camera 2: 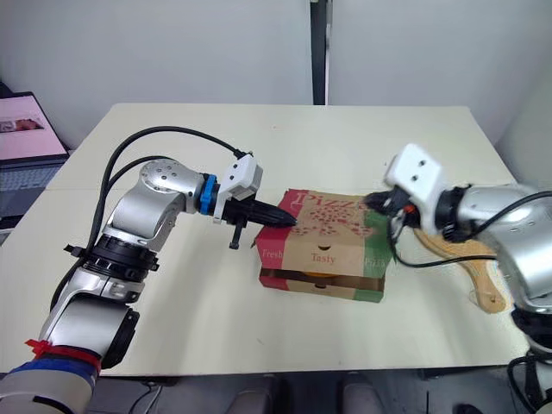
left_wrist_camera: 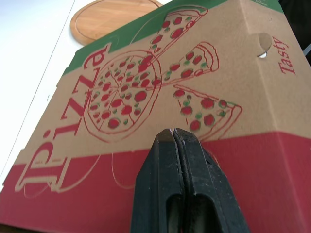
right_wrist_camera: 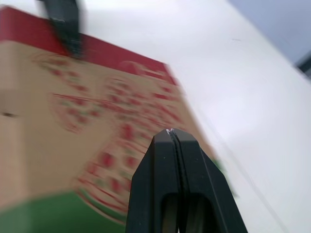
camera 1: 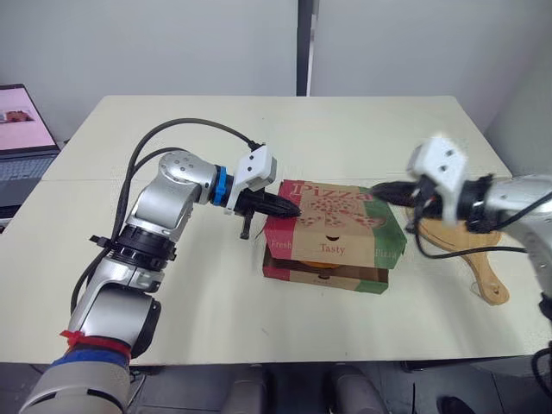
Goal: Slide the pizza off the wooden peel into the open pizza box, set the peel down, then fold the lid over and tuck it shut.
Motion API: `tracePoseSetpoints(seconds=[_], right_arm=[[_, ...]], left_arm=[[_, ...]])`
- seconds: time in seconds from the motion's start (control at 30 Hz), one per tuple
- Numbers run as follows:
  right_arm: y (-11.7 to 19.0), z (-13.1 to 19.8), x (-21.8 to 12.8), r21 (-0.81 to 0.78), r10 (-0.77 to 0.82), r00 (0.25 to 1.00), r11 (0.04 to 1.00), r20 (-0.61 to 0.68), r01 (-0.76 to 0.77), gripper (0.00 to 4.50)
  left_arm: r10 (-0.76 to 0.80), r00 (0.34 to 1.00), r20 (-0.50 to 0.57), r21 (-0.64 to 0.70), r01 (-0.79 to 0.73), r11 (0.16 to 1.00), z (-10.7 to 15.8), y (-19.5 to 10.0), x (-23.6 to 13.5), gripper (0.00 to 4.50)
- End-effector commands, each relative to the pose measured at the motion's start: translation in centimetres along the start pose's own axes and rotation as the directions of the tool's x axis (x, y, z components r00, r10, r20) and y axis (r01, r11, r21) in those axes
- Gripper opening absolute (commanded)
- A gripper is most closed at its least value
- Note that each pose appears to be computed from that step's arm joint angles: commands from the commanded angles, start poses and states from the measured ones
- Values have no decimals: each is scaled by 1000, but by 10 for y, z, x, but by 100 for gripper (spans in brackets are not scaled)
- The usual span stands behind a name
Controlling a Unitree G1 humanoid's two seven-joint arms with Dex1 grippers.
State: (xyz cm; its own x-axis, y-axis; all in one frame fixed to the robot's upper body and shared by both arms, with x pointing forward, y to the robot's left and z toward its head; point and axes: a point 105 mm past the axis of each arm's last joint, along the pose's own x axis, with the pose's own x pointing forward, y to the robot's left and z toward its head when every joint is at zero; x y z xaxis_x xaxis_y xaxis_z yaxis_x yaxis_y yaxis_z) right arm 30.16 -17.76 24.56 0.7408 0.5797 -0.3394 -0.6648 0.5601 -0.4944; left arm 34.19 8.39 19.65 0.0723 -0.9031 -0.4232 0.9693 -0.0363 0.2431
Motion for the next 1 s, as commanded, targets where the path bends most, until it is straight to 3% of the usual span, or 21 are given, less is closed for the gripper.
tracePoseSetpoints(seconds=[0.03, 0.1, 0.3, 0.63, 1.0], right_arm=[[0, -19, -19, -9, -40, 997, 999, -70, 39, 0], [11, -38, -24, -9, -24, 991, 1000, -132, 23, 0], [43, -63, -13, 45, 50, 986, 998, -157, -44, 0], [67, -48, 3, 93, 155, 988, 984, -27, -152, 0], [73, -59, 8, 2, 169, 983, 986, -66, -169, 0]], left_arm=[[10, 1000, 10, 23, -11, 1000, 4, 2, -3, 1], [17, 1000, 12, 22, -17, 1000, 4, 5, -5, 1], [21, 1000, 12, 23, -21, 1000, 4, 9, -7, 1], [-10, 1000, 21, 33, 9, 999, 8, 6, -2, 1], [-64, 998, -24, 67, 66, 996, 4, -2, 12, 1]])
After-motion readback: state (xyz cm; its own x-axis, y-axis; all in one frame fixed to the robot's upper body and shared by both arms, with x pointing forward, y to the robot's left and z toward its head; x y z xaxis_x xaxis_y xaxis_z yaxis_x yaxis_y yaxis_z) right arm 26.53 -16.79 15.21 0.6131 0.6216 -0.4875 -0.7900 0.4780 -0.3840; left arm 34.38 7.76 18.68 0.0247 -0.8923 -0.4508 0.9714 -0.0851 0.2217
